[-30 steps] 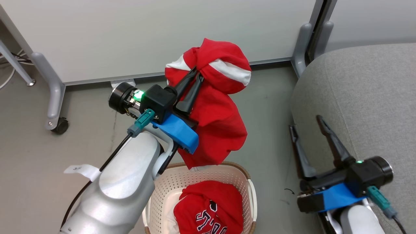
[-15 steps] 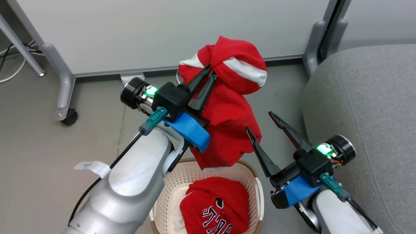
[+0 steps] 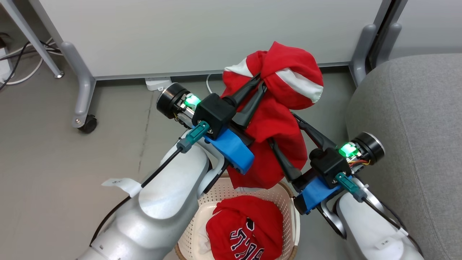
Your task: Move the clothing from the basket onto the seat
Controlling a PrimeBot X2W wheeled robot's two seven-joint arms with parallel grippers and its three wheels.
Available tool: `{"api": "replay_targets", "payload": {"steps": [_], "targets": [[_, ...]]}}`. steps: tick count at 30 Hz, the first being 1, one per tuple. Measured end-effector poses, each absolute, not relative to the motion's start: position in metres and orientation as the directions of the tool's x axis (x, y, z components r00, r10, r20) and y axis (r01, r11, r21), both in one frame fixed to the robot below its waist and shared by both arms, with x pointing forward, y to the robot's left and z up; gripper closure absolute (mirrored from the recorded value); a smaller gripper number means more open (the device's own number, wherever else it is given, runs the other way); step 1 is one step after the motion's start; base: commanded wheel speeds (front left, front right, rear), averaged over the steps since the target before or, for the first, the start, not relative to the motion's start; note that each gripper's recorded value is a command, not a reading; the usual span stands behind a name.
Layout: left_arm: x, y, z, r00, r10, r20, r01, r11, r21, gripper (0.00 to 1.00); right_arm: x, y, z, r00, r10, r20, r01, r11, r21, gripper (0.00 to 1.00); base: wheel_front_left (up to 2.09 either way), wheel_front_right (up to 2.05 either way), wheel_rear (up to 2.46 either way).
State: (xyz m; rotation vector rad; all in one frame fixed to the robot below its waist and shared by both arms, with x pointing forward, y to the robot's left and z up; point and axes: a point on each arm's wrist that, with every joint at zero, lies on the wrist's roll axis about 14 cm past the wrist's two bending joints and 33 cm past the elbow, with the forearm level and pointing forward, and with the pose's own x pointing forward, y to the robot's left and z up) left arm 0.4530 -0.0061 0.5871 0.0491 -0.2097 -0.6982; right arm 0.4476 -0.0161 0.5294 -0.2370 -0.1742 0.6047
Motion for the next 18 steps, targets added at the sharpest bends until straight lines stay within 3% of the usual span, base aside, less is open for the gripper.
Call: {"api": "replay_targets", "payload": {"steps": [3,4,5,18], "targets": [[0.4519,-0.0093,0.5863,0.740,-0.650,0.173,0.641,0.760,0.111,1.00,0.4507,-0.0139,0.5261,0.811,0.579,0.079,-0.542,0.796,-0.269,0.00,0.00,0.00,0.00],[0.4514,-0.0105,0.5864,0.738,-0.652,0.173,0.643,0.758,0.110,1.00,0.4516,-0.0131,0.5258,0.812,0.578,0.078,-0.542,0.798,-0.263,0.05,0.00,0.00,0.00],[0.4507,-0.0114,0.5860,0.737,-0.654,0.172,0.645,0.756,0.111,1.00,0.4525,-0.0127,0.5245,0.815,0.574,0.075,-0.542,0.802,-0.250,1.00,0.00,0.00,0.00],[0.4495,-0.0116,0.5834,0.737,-0.656,0.162,0.649,0.754,0.104,1.00,0.4508,-0.0069,0.5267,0.815,0.574,0.086,-0.549,0.811,-0.202,1.00,0.00,0.00,0.00]]}}
